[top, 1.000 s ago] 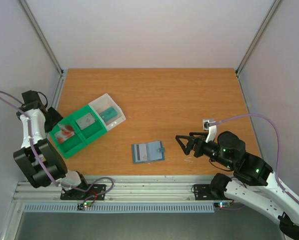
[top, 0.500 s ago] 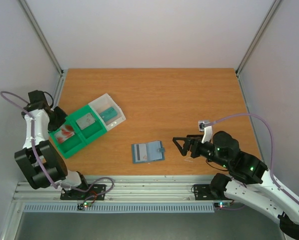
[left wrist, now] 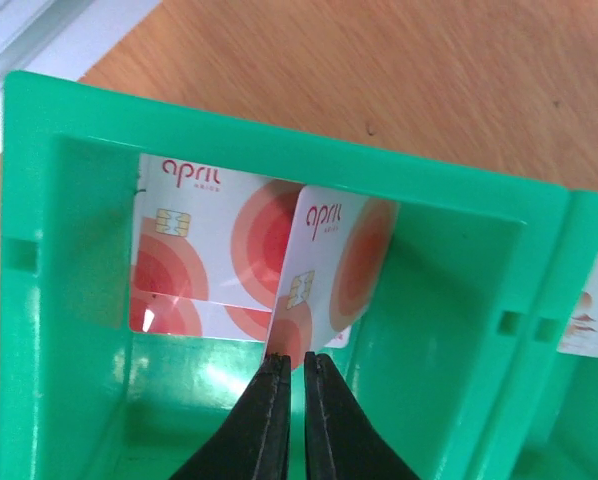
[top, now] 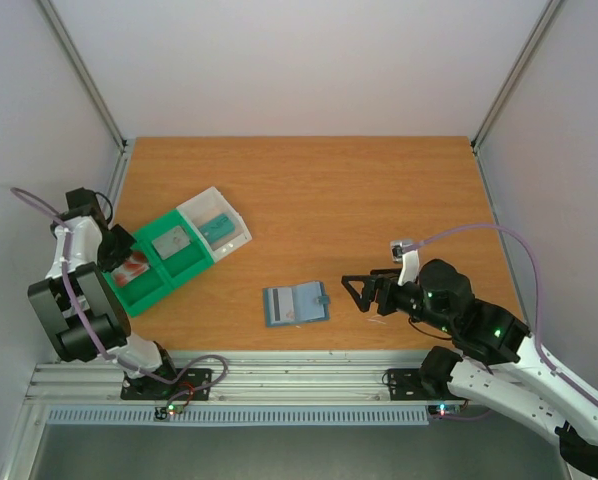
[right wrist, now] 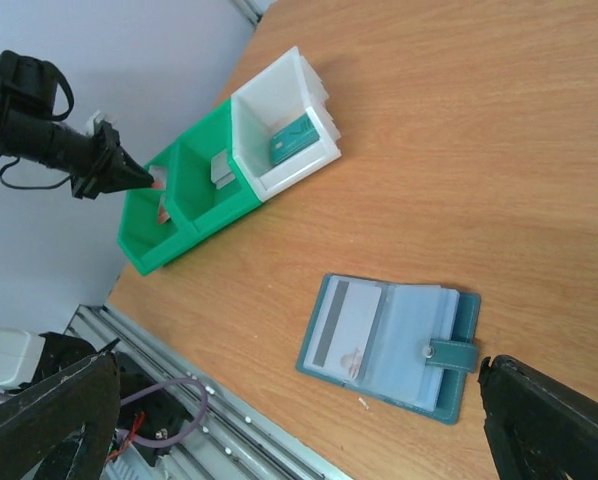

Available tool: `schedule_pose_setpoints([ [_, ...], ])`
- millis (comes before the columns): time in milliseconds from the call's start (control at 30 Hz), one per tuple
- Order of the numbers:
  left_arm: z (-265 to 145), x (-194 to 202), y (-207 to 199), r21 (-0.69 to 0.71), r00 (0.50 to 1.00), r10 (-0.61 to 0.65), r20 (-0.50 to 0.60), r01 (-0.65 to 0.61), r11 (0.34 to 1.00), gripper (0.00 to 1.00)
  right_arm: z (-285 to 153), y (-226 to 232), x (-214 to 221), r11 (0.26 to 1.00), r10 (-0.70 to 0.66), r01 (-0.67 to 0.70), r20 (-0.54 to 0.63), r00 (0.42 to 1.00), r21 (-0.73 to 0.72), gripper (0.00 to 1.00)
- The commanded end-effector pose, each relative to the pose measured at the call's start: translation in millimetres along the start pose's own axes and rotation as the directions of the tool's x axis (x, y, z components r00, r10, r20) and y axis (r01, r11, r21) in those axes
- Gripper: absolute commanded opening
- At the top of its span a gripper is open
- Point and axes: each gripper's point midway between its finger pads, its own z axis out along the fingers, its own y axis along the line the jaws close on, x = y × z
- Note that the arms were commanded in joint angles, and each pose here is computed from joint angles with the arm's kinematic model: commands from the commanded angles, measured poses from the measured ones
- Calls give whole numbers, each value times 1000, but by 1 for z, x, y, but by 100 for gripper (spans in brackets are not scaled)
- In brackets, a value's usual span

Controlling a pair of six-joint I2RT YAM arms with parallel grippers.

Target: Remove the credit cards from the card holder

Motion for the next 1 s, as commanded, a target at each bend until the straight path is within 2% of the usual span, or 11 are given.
schedule_pose_setpoints([
  [0, 5, -7, 11, -65, 999, -18, 26, 19, 998, 6, -6, 8, -9, 999, -33, 33, 21, 999, -21, 98],
  [500, 1, -6, 8, -23, 996, -60, 71, 62, 998, 10, -13, 9, -2, 998, -35, 35, 2, 999, -45, 98],
  [700, 28, 4, 19, -90, 998, -66, -15, 64, 994, 9, -17, 7, -1, 999, -29, 29, 5, 1000, -40, 99],
  [967, 15, -4, 13, -61, 998, -63, 30, 65, 996, 9, -18, 5, -1, 999, -22, 22, 11, 1000, -33, 98],
])
